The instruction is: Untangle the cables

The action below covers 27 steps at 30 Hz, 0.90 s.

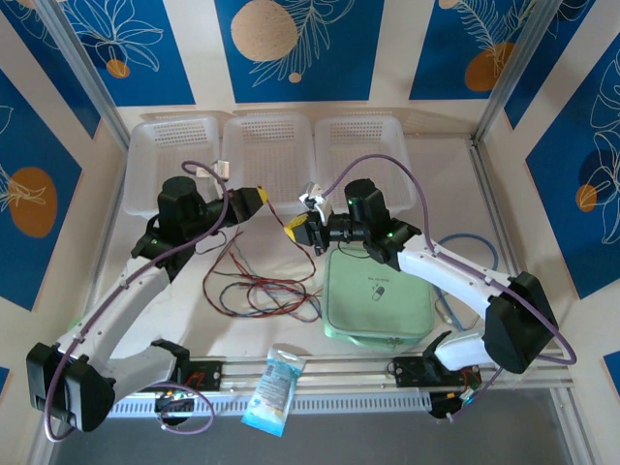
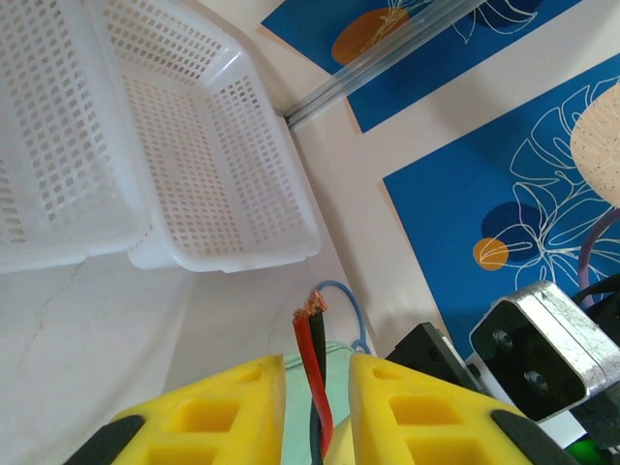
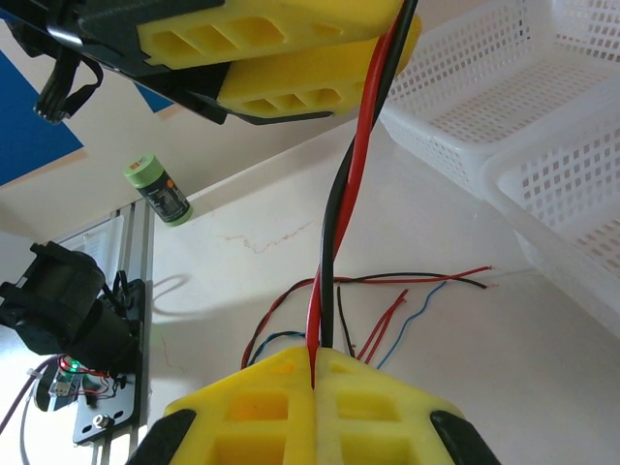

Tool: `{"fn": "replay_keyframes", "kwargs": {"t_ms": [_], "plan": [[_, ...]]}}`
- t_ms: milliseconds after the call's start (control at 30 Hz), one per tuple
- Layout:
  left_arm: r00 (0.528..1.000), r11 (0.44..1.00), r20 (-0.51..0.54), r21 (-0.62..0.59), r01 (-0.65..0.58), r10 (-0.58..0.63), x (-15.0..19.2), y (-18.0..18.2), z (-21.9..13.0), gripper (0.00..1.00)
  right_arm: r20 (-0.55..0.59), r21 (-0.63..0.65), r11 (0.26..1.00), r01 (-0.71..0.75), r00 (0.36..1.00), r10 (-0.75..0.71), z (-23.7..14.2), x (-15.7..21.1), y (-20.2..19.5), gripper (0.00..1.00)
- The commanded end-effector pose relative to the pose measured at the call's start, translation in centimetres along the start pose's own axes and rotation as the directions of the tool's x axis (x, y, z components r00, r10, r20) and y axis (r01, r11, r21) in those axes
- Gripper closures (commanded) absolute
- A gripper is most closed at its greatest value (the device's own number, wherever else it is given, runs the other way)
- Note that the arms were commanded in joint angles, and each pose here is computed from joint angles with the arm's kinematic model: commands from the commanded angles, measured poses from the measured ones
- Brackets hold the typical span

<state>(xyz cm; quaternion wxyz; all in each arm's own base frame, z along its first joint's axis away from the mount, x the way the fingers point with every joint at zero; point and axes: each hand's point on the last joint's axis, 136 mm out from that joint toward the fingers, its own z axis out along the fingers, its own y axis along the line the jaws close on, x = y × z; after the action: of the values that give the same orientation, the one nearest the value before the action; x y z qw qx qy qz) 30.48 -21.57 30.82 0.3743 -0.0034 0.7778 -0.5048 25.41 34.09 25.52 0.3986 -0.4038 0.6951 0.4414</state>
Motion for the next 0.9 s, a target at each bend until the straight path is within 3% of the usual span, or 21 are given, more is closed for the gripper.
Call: {"fn": "replay_keyframes", "kwargs": {"t_ms": [0,500,567,700,867], "plan": [[1.000,1.000,0.002,0.010,0.000,0.000,0.2,-0.1,0.1,0.80,0.011,-0.023,1.000,0.017,1.000,-0.016,-0.1,-0.9,0.5,1.00],[1.000,1.000,0.013,0.020,0.002,-0.003,0.1,-0.2,0.0,1.00,-0.001,0.013,1.000,0.009,1.000,-0.009,0.0,-0.7,-0.1,1.00],[1.000,1.000,0.013,0.024,0.000,0.000,0.2,-0.3,0.0,1.00,0.006,0.035,0.999,-0.003,1.000,0.003,-0.1,-0.9,-0.4,0.91],[0.999,0.998,0.004,0.055,-0.041,0.041,0.6,-0.6,-0.1,1.00,0.033,0.053,0.996,-0.065,0.997,0.063,-0.8,-1.8,-0.8,0.58],[0.990,0.956,0.040,0.256,-0.142,0.136,1.3,-3.5,-0.7,1.00,0.096,-0.016,0.991,-0.133,0.986,0.134,-2.4,-4.0,-0.4,0.54]]}}
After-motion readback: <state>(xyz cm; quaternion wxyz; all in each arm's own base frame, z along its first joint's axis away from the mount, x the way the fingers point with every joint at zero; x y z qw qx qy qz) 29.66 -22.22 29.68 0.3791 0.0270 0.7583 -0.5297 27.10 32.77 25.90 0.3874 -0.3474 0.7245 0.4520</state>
